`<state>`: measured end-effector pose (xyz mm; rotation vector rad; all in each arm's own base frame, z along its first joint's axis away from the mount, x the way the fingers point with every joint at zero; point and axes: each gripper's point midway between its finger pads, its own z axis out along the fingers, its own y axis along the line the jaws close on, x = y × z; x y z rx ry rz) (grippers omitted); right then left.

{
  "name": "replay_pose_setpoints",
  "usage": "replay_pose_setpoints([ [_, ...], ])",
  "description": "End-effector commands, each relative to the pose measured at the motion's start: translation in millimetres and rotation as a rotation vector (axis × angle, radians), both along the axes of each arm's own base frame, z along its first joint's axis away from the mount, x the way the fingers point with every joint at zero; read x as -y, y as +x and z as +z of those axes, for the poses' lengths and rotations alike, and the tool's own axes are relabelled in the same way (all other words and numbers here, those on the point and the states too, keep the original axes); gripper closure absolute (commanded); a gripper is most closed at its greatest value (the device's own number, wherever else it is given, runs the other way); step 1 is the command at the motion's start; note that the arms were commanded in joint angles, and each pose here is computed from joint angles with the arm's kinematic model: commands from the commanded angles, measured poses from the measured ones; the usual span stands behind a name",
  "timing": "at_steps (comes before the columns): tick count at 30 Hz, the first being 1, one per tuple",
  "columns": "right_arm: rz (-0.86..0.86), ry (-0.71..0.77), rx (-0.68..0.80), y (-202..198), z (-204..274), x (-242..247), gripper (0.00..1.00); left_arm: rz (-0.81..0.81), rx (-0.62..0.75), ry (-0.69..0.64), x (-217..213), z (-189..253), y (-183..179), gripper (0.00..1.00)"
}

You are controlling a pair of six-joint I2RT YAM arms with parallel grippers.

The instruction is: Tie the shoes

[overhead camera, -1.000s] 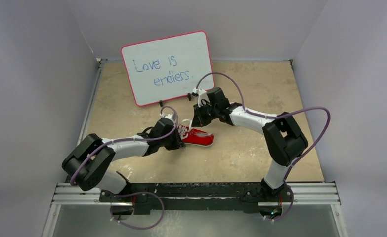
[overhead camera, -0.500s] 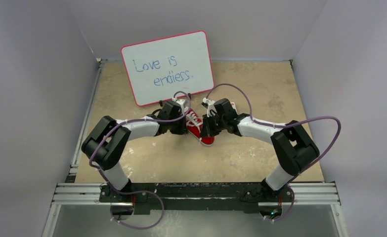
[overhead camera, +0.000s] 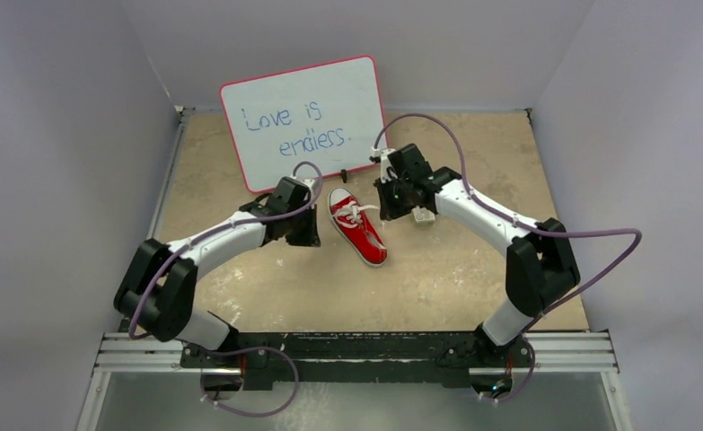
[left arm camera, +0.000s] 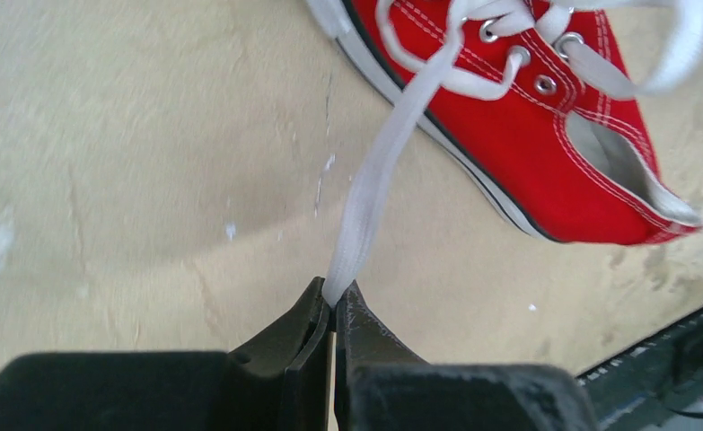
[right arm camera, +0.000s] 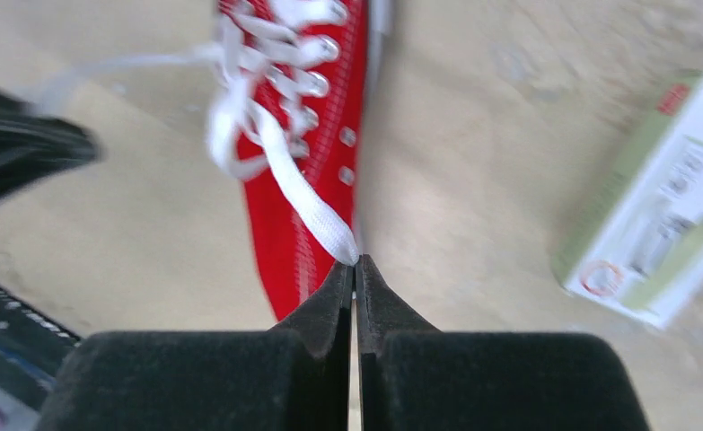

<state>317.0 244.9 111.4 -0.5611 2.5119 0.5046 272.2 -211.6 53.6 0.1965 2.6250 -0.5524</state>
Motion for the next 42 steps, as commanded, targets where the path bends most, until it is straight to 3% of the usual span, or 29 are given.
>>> replay_pose_setpoints([
  [1,-0.051,-0.295,-0.026,-16.0,-7.2,72.2,1.00,0.246,-0.065,-0.002,-28.0,27.5,-19.0,1.00],
  [7,-0.337,-0.336,-0.041,9.5,-14.6,148.3,1.00,0.583,-0.284,0.125,-89.3,-20.5,-44.2,1.00],
  [11,-0.608,-0.215,-0.036,30.1,-11.2,206.1,1.00,0.783,-0.426,0.176,-129.6,-51.3,-56.8,1.00],
  [15,-0.672,-0.167,-0.016,52.4,-20.3,226.2,1.00,0.938,-0.447,0.112,-153.5,-65.7,-50.5,1.00],
  [21,-0.826,-0.101,0.043,70.4,-22.2,265.5,1.00,1.001,-0.454,0.227,-180.1,-69.7,-53.0,1.00],
  [26,-0.873,-0.063,0.055,68.9,-26.1,280.6,1.00,1.067,-0.480,0.300,-203.2,-70.9,-76.3,1.00],
  [34,-0.829,0.022,0.048,68.2,-31.9,266.8,1.00,1.138,-0.440,0.389,-235.5,-60.3,-69.5,1.00],
  [37,-0.800,0.033,0.058,66.3,-30.6,263.0,1.00,1.130,-0.431,0.367,-233.8,-58.2,-64.7,1.00],
  [40,-0.719,0.024,0.094,72.0,-24.2,260.0,1.00,1.099,-0.406,0.247,-216.8,-56.8,-53.0,1.00],
  [41,-0.690,0.035,0.093,73.2,-22.5,256.0,1.00,1.099,-0.423,0.240,-214.4,-55.8,-54.0,0.93],
  [42,-0.667,0.042,0.078,72.7,-22.0,252.3,1.00,1.090,-0.438,0.250,-213.0,-54.5,-55.9,0.74],
])
